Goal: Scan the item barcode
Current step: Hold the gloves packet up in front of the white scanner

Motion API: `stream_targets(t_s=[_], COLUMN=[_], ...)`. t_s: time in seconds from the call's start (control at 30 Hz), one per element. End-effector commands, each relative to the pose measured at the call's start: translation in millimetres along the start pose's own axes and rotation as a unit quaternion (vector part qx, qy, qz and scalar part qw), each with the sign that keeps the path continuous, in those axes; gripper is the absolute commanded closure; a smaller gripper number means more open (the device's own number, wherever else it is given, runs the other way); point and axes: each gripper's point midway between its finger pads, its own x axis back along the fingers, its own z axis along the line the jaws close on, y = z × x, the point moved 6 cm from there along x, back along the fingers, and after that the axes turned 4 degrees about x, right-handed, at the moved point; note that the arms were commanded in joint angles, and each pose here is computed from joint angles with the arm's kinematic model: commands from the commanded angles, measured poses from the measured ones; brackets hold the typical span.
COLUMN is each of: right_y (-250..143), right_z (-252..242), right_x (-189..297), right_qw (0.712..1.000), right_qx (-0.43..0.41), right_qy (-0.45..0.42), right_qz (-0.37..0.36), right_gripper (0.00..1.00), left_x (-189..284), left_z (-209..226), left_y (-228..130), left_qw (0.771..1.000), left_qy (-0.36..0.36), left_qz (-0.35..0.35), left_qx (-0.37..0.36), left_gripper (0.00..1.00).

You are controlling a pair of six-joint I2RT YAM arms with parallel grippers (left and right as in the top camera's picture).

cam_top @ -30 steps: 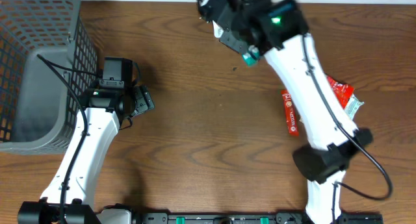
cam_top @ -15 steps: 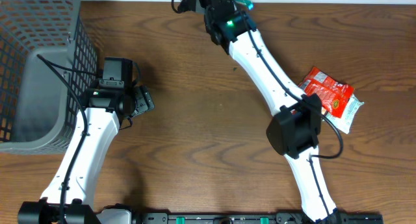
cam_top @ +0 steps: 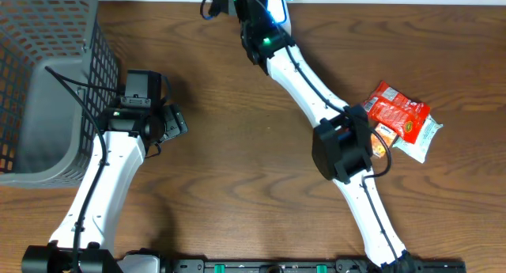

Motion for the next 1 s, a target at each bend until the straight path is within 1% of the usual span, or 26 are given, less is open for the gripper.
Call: stream_targets(t_s=[0.0,0.13,0.27,0.47,0.6,0.77,0.83,0.97], right_y=[9,9,10,11,10,10,8,1], right_z=[15,31,44,69,73,66,54,8], right_x=[-5,-8,-7,-1,0,1,4,19], right_qw=[1.0,0.999,0.996,0.989,0.986,0.985,0.984,0.975], right_qx=[0.008,-0.002,-0.047,-0.04,-0.068,-0.09,-0.113,-0.194], right_qy=[0.011,0.034,0.071,0.141,0.151,0.144,0.135,0.105], right_qz=[-0.015,-0.014,-0.021,-0.03,-0.025,-0.022,-0.021,-0.024], right_gripper=[0.99,0.99,0.98,0.99,0.99,0.99,0.99,0.99], left_x=[0,0,0,0,0,0,0,0], left_z=[2,2,2,2,2,2,2,2], left_y=[3,3,3,3,3,3,3,3], left_qw=[1.0,1.0,1.0,1.0,1.0,1.0,1.0,1.0], left_qy=[0.01,0.01,0.01,0.01,0.01,0.01,0.01,0.01], left_qz=[-0.004,-0.004,-0.004,-0.004,-0.004,-0.004,-0.004,-0.004], left_qx=[0.002,0.002,0.002,0.002,0.002,0.002,0.002,0.002], left_gripper=[0.12,0.12,0.12,0.12,0.12,0.12,0.12,0.12])
